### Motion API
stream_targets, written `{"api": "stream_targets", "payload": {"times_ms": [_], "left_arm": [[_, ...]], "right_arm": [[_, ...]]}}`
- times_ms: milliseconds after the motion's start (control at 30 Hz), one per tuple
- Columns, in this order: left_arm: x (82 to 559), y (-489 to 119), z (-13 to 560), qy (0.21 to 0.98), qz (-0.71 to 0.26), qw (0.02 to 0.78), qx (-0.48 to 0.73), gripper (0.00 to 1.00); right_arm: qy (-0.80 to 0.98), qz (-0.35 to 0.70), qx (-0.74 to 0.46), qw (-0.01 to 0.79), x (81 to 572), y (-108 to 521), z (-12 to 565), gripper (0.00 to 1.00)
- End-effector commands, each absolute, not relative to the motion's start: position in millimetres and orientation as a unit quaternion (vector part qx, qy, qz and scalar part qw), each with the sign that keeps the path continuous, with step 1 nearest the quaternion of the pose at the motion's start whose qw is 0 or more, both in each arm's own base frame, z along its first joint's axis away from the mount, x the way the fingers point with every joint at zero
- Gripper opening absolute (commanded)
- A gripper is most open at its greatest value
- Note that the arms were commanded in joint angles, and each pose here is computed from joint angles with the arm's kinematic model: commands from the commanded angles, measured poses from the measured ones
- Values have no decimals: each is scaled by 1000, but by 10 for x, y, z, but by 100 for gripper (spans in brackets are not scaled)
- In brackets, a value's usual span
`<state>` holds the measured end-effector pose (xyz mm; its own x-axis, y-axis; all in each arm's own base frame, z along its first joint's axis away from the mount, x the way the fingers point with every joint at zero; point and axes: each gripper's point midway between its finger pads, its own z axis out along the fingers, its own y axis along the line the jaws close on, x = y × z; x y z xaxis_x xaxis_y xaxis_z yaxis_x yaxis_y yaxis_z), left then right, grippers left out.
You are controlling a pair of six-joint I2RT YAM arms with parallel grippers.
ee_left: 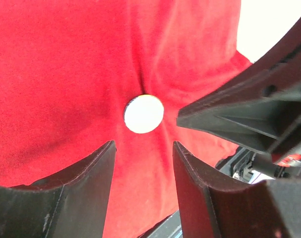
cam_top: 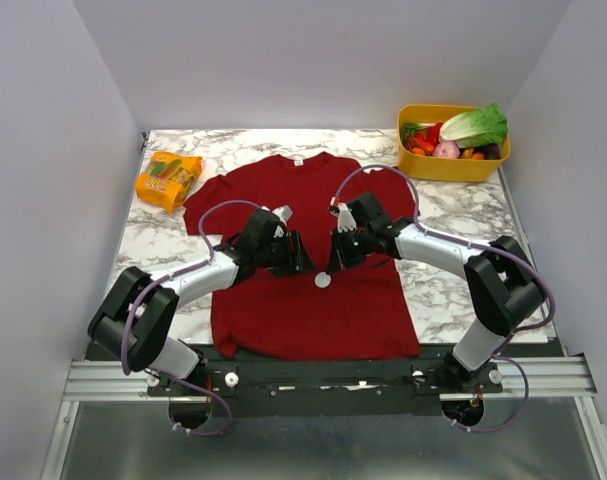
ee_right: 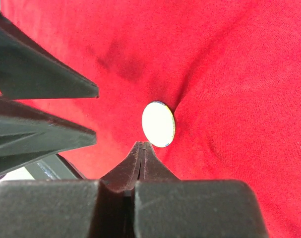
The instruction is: Pin the brooch onto the clothing
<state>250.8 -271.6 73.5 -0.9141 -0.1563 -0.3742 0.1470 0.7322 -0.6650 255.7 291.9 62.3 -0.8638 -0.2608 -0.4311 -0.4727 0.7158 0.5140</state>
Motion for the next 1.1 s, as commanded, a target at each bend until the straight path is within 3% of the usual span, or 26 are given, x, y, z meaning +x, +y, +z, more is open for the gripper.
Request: {"api": "stream_targets", "payload": {"times_ms": [0, 67, 133, 167, 200, 300, 400, 533, 733, 900, 1000, 1067], "left_arm": [[2565, -2683, 984, 897, -366, 248, 14, 59], [2580, -2671, 1035, 896, -363, 253, 16, 59], [2573, -2665, 1043, 897, -362, 252, 19, 59], [2568, -2664, 1049, 897, -363, 252, 18, 59], [2563, -2661, 1041, 897, -363, 251, 18, 59], [2536, -2659, 1025, 897, -366, 247, 18, 59], [2513, -2645, 999, 898, -366, 245, 15, 59], [2498, -2647, 979, 898, -367, 242, 16, 59], [2496, -2643, 965, 899, -365, 241, 18, 59], [2484, -2632, 935, 901, -362, 238, 18, 59], [2481, -2626, 935, 901, -361, 238, 19, 59], [2489, -2624, 960, 900, -361, 242, 20, 59]], "right_arm": [[909, 322, -208, 161, 2532, 2923, 639, 1], [908, 325, -216, 155, 2530, 2947, 592, 1], [906, 323, -221, 161, 2570, 2960, 561, 10], [907, 319, -224, 160, 2590, 2962, 525, 16], [908, 314, -225, 162, 2608, 2955, 505, 34], [909, 307, -227, 166, 2643, 2947, 476, 52], [910, 303, -228, 167, 2668, 2949, 447, 58], [914, 297, -227, 160, 2691, 2952, 354, 58], [912, 307, -226, 150, 2652, 2969, 312, 50], [910, 314, -223, 154, 2641, 2989, 359, 15], [907, 317, -222, 164, 2659, 2994, 438, 3], [905, 321, -222, 169, 2655, 3003, 501, 0]]}}
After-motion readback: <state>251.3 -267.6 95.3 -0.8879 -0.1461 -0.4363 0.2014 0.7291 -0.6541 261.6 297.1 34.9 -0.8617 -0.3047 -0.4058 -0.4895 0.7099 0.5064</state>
